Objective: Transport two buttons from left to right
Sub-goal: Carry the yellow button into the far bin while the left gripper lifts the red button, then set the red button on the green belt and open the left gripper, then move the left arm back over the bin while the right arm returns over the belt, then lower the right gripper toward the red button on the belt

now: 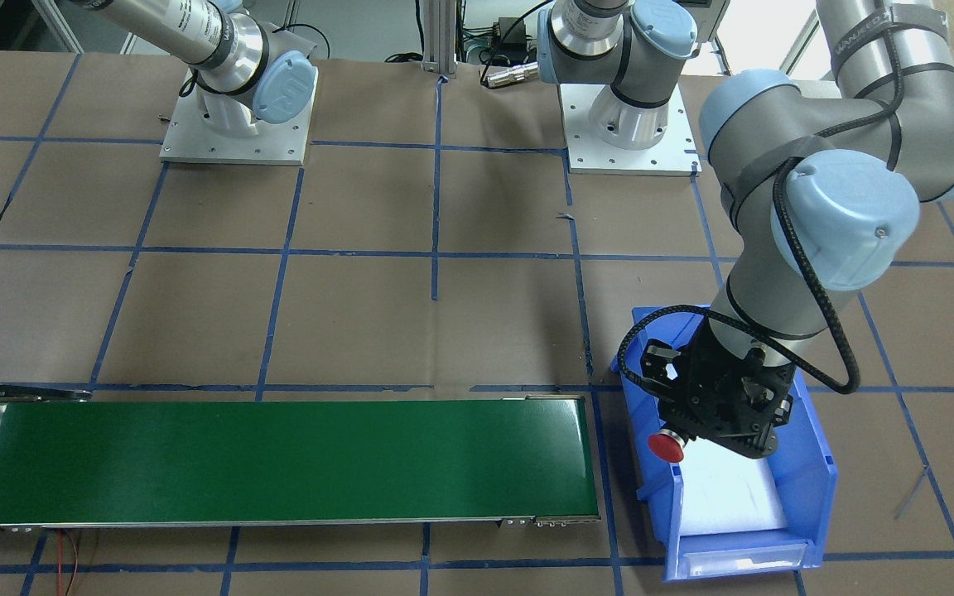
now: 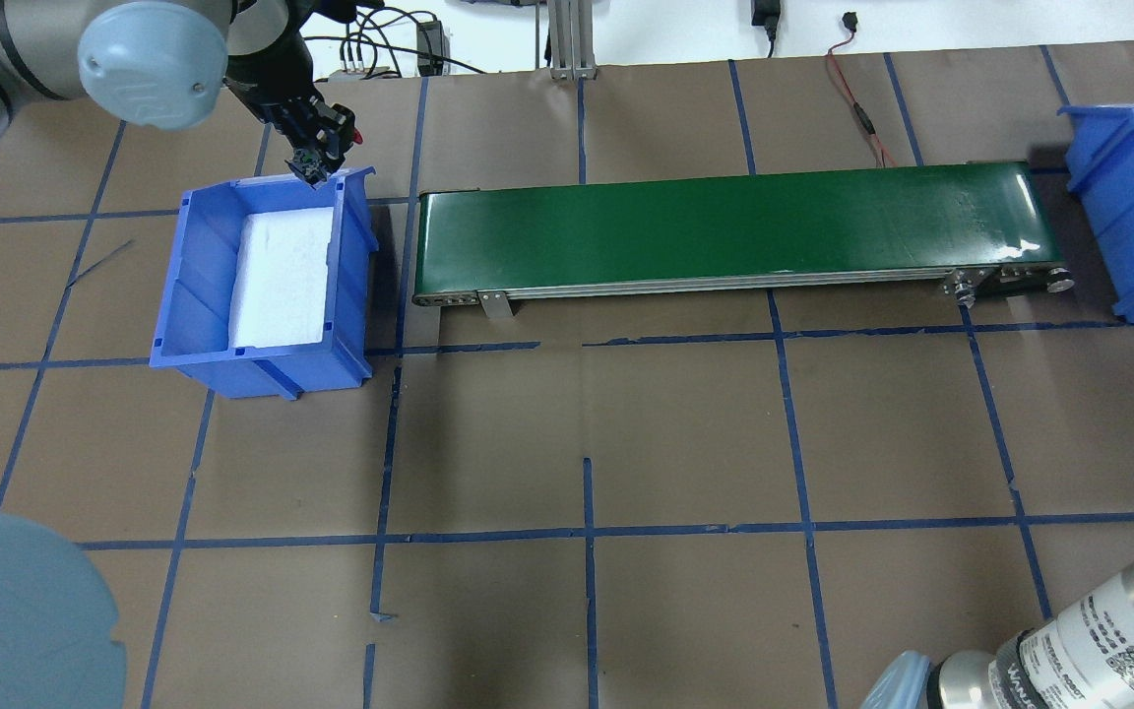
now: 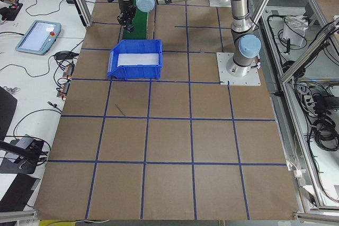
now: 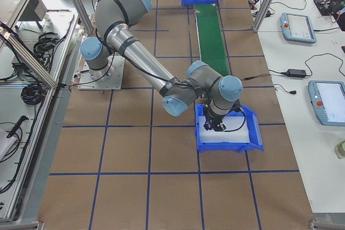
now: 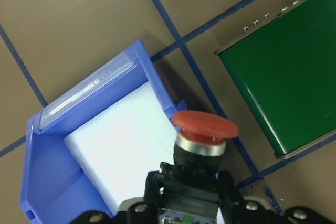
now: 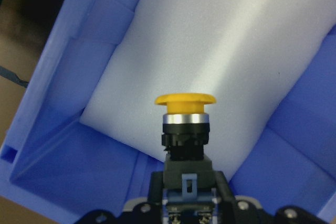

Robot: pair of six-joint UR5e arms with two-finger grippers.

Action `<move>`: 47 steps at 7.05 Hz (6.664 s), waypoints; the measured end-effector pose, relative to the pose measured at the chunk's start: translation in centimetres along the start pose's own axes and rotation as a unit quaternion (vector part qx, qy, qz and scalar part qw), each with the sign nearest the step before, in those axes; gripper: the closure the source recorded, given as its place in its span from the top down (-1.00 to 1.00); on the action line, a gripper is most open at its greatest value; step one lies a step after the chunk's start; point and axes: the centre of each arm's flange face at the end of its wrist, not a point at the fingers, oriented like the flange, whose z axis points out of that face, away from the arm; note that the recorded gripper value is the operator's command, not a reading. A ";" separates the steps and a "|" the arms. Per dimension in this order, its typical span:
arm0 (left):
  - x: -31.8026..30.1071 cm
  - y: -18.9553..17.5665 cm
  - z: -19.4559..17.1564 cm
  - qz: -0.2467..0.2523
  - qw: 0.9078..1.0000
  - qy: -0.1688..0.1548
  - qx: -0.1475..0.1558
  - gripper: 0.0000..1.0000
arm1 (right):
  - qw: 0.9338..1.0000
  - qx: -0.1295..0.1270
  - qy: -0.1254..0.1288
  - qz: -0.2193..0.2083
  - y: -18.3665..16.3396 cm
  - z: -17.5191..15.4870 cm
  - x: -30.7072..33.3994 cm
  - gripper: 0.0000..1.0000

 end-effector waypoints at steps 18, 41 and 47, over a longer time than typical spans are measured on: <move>-0.1 2.2 -7.5 -0.098 0.994 -0.004 -0.052 1.00 | 0.994 0.046 -0.090 -0.038 -5.0 -12.3 -7.4 1.00; 2.0 8.3 -5.7 -0.122 0.988 0.066 -0.063 1.00 | 0.981 0.052 -0.006 0.189 -15.4 -15.4 -47.9 1.00; 6.5 11.2 -9.8 -0.158 0.984 0.061 -0.063 1.00 | 0.898 0.052 -0.039 0.434 -23.5 -8.0 -52.4 1.00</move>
